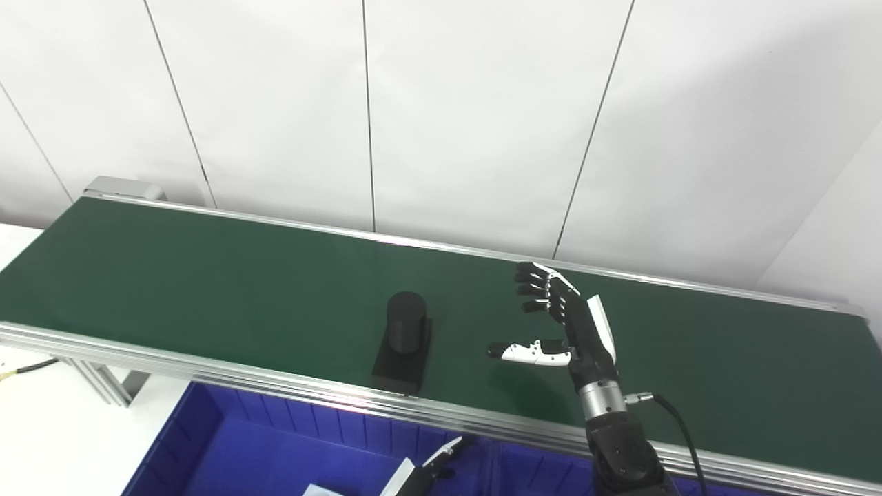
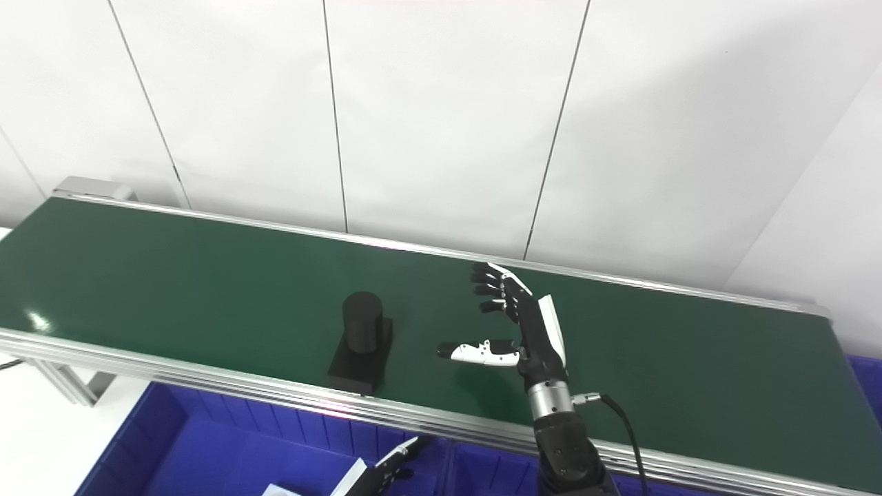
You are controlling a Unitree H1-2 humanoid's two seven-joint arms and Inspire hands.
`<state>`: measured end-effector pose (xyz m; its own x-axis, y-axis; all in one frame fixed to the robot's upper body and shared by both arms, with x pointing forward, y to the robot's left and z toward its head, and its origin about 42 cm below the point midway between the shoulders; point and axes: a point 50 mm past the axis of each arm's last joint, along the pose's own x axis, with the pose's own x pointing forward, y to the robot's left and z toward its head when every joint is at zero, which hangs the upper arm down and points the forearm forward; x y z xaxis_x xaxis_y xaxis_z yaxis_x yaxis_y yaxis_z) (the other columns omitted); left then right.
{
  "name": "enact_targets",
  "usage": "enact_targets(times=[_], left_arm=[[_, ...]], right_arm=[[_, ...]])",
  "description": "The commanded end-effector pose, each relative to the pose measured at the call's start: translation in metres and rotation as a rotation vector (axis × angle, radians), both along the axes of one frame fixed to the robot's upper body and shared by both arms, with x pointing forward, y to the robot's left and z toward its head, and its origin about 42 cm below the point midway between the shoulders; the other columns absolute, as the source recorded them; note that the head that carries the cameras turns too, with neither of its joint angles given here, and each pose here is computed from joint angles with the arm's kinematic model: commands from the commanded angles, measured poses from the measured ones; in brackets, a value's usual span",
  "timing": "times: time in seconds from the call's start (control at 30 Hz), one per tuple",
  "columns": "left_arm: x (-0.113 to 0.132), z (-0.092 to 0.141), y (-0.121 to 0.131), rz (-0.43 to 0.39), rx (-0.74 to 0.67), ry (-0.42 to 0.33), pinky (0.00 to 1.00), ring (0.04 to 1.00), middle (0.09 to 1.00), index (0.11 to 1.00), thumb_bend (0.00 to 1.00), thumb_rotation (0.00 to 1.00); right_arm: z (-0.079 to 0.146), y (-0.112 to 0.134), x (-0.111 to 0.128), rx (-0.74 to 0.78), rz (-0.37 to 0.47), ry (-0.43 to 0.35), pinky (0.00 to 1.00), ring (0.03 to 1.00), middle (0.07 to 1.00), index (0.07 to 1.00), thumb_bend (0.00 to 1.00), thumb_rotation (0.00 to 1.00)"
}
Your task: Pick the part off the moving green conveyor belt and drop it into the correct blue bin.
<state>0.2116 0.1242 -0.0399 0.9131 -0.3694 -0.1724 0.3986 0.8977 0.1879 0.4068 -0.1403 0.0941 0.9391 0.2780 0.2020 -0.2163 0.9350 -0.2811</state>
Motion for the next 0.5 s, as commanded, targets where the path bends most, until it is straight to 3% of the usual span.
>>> enact_targets(times=[0.0,0.47], left_arm=[[0.003,0.008,-0.002,-0.003,-0.038,-0.041,0.89,0.949,0.950,0.907,1.00,0.97],[-0.010,0.020,0.001,-0.021,-0.071,-0.075,0.87,0.938,0.940,0.903,1.00,0.97]], right_arm=[[0.022,0.009,0.013,0.029,0.013,-0.081,0.62,0.738,0.762,0.746,1.00,0.16],[0.014,0.014,0.013,0.014,0.015,-0.049,0.63,0.750,0.792,0.776,1.00,0.17]])
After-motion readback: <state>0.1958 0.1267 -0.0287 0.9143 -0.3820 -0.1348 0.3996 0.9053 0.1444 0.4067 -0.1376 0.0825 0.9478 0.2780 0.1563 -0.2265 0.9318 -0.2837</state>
